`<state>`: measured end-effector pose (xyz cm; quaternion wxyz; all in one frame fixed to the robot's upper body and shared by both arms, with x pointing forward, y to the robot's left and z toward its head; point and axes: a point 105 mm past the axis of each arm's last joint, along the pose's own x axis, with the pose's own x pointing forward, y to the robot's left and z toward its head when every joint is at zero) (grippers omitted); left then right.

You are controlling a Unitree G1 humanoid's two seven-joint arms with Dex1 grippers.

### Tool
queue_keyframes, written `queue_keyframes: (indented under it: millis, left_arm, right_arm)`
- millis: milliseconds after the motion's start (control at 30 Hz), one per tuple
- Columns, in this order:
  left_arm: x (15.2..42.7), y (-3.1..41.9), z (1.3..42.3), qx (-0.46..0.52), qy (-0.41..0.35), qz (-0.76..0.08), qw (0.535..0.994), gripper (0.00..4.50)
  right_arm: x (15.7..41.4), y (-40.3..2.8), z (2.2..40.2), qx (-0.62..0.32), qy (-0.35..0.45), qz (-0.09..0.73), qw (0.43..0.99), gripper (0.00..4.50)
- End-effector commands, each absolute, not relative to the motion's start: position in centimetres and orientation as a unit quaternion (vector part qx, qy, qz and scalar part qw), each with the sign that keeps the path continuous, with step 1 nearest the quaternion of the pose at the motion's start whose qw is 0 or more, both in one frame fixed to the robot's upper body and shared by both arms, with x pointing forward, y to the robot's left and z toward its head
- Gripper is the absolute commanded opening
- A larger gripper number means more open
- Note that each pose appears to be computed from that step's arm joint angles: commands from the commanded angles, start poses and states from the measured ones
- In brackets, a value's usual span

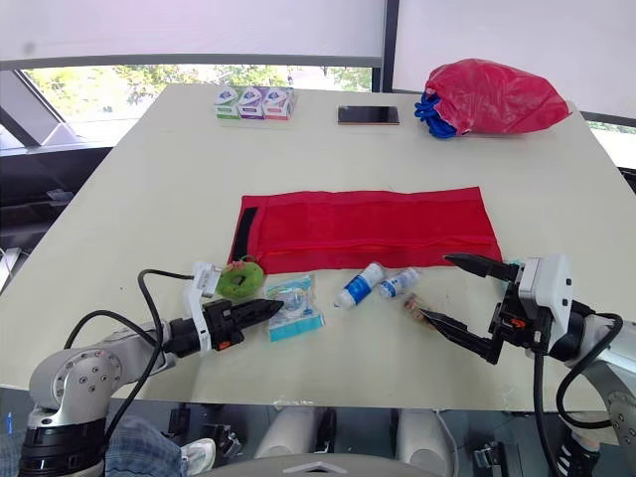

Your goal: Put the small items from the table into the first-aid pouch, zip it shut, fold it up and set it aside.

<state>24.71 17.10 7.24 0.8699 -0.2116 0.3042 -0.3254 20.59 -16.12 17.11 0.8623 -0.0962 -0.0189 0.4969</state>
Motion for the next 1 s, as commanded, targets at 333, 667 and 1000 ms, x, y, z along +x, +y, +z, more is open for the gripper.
queue_keyframes:
  millis: [333,667,1000]
  left_arm:
    - [25.3,16.1,11.1,-0.228,0.228,-0.377,0.868,0.04]
    - [27.8,10.8,16.8,-0.196,0.117,-0.438,0.869,0.04]
    - [28.2,7.1,19.1,-0.156,0.075,-0.502,0.847,0.04]
  right_arm:
    - [20.7,-13.7,17.2,-0.03,-0.01,0.486,0.873,4.5]
    - [23.0,-8.8,17.5,0.083,0.07,0.464,0.879,4.5]
    - [24.9,-5.7,20.5,0.209,0.185,0.46,0.843,4.5]
